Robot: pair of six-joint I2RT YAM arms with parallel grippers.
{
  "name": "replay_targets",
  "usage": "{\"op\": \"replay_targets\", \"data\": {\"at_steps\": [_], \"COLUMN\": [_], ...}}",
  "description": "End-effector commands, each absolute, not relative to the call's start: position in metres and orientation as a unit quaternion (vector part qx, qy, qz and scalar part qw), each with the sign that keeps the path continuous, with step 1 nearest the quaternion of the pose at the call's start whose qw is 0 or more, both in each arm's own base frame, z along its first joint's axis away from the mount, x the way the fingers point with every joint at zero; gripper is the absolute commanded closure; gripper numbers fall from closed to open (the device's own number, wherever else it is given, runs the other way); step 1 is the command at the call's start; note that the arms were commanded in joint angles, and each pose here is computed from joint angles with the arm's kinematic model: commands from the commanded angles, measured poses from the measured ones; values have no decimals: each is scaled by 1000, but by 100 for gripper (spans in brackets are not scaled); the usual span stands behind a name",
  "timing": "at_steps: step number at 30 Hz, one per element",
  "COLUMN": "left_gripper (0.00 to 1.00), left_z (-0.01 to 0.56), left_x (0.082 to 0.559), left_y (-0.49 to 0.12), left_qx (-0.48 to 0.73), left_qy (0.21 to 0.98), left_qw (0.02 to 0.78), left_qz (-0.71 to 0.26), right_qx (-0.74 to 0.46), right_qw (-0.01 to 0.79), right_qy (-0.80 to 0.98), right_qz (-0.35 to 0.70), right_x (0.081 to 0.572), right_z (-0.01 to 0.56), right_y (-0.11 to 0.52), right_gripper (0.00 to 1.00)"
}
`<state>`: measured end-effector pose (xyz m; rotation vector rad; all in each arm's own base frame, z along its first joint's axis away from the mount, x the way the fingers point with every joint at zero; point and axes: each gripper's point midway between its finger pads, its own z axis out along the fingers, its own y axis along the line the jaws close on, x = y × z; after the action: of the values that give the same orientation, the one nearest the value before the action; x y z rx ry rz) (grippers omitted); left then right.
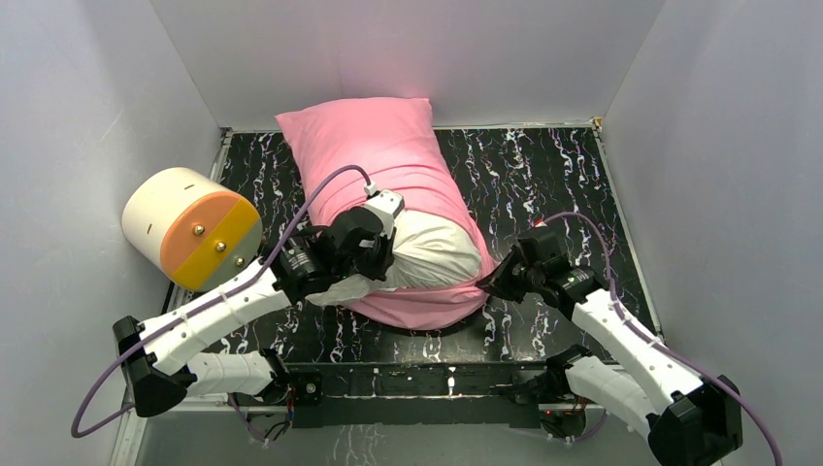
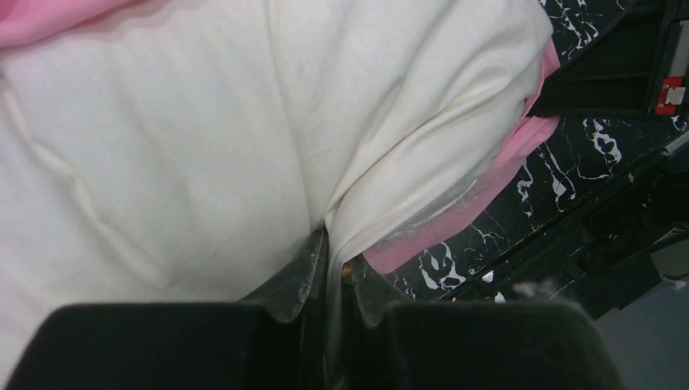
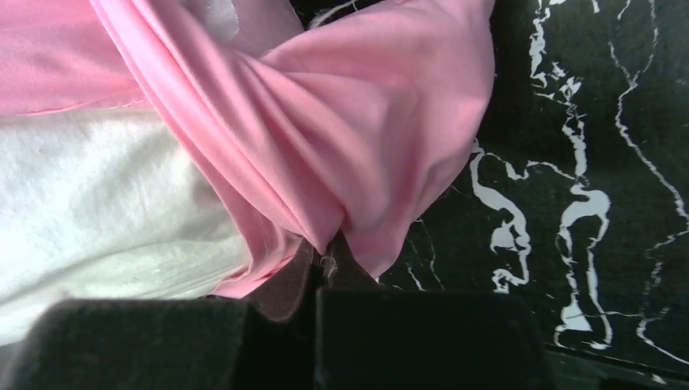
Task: Remove the pillowcase from the pillow
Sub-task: Remove the pillow from the pillowcase.
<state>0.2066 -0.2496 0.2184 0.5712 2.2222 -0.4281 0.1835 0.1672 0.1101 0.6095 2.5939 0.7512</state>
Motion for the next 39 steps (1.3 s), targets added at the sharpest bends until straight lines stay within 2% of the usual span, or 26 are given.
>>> {"op": "replay_targets", "data": {"at_steps": [1,7,10,11,13,14,17,19,23,24,30,37,39], "left_gripper": [100,100,100,90,59,48,24,15,10,4,2,3,12], "left_z": [315,312,297,295,294,295,302,305,283,275,216,122,103], "left_x": [245,237,223,216,207,204,195,184,150,143,141,198,216], "left_y": [-197,-186,-216,-231,-256,-266,-294,-314,-355,-360,-369,-340,-327], "left_qx": [128,129,204,235,283,304,372,430,543,562,620,621,606], "left_qy": [832,838,832,825,813,807,775,744,688,679,648,677,687], "left_qw": [530,522,493,480,454,445,441,445,423,414,400,394,389], "left_qz": [-101,-94,-155,-186,-229,-243,-257,-254,-231,-227,-189,21,99], "right_qx": [324,330,256,234,205,194,184,186,205,207,215,220,225], "right_qw": [213,231,230,226,205,196,185,193,216,219,211,227,239], "right_qy": [916,911,923,924,927,929,931,927,909,906,897,885,883], "right_qz": [101,85,174,200,236,247,255,263,290,296,323,342,336], "right_x": [172,179,193,195,194,193,192,193,197,197,194,193,195], "right_z": [51,52,72,78,84,87,90,95,107,110,118,139,145], "right_y": [96,87,124,136,152,158,163,164,167,168,174,174,170], "right_gripper": [100,100,100,100,100,100,100,100,100,100,100,100,100]}}
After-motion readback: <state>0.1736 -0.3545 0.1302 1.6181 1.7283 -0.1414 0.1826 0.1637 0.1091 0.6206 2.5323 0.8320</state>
